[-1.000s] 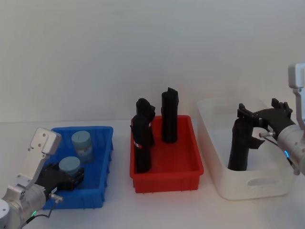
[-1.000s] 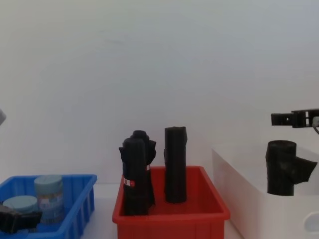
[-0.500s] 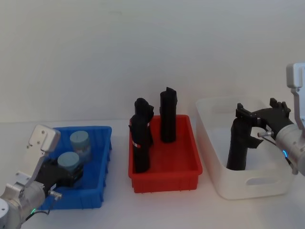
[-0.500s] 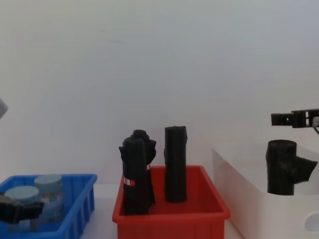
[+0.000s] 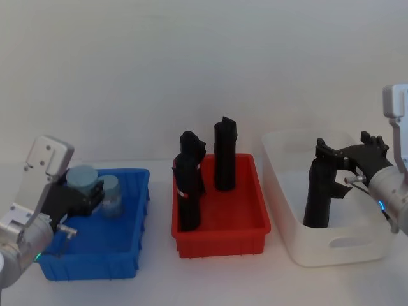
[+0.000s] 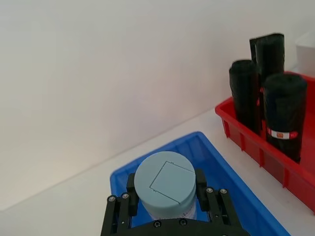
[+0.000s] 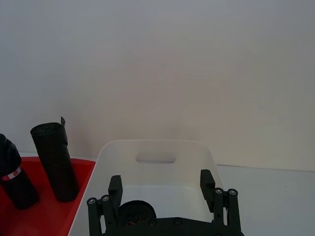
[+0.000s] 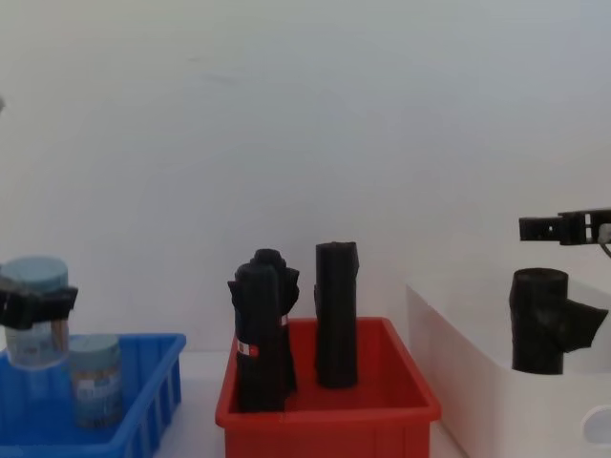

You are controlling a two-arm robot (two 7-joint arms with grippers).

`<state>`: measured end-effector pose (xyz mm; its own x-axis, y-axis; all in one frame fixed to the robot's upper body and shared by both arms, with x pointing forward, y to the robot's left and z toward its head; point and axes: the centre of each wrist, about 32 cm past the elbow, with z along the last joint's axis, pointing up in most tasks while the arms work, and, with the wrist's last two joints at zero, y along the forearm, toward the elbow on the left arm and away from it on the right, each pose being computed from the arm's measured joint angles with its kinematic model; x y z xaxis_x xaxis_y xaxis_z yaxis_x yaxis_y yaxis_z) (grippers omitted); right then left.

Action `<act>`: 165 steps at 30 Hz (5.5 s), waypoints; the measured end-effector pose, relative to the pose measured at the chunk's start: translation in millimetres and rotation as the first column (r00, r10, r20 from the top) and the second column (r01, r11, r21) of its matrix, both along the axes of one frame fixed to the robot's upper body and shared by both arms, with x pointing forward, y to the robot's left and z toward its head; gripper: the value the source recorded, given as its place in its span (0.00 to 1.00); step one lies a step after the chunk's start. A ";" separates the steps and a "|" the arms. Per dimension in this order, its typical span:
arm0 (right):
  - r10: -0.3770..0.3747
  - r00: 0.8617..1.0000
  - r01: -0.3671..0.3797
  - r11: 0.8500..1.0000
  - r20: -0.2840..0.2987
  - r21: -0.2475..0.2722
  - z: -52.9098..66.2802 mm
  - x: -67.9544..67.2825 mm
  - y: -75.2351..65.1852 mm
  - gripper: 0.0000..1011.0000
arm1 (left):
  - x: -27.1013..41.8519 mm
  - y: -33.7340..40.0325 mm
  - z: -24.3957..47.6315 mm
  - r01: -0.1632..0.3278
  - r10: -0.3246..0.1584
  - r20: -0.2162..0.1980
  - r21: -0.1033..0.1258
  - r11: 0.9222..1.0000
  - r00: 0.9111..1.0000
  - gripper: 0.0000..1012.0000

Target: Pick the cotton swabs from the blue box and place them into the white box.

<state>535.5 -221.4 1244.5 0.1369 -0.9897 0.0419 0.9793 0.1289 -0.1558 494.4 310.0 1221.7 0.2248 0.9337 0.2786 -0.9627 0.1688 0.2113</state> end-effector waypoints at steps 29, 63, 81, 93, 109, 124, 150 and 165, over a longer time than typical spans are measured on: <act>0.296 0.950 -0.294 0.955 0.099 -0.037 26.4 -9.4 5.9 0.99 | -0.1 -46.5 107.0 0.125 -0.140 0.393 0.063 0.990 0.909 0.67; 0.507 0.842 -0.484 0.860 0.185 -0.160 32.7 7.7 58.5 0.99 | 26.8 -133.1 111.7 0.534 -0.483 0.404 -0.016 0.845 0.777 0.67; 0.509 0.839 -0.463 0.853 0.193 -0.240 35.1 12.3 63.7 0.99 | 29.6 -137.2 107.6 0.554 -0.502 0.388 -0.028 0.832 0.773 0.67; 0.508 0.843 -0.458 0.850 0.174 -0.261 32.8 11.4 59.6 0.99 | 30.2 -135.2 107.1 0.549 -0.498 0.382 -0.029 0.835 0.778 0.67; 0.548 0.807 -0.467 0.820 0.220 -0.331 37.3 3.6 55.3 0.99 | 32.3 -135.2 106.1 0.547 -0.503 0.362 -0.024 0.837 0.785 0.67; 0.550 0.799 -0.440 0.810 0.242 -0.387 42.8 -3.0 49.4 0.99 | 32.4 -135.5 106.0 0.550 -0.508 0.353 -0.022 0.835 0.786 0.67; 0.533 0.816 -0.417 0.811 0.223 -0.411 44.7 -0.9 49.0 0.99 | 35.1 -136.7 101.6 0.553 -0.512 0.335 -0.033 0.833 0.791 0.67; 0.505 0.846 -0.399 0.812 0.169 -0.426 36.6 1.7 43.7 0.99 | 34.7 -135.4 101.3 0.549 -0.507 0.338 -0.037 0.835 0.793 0.67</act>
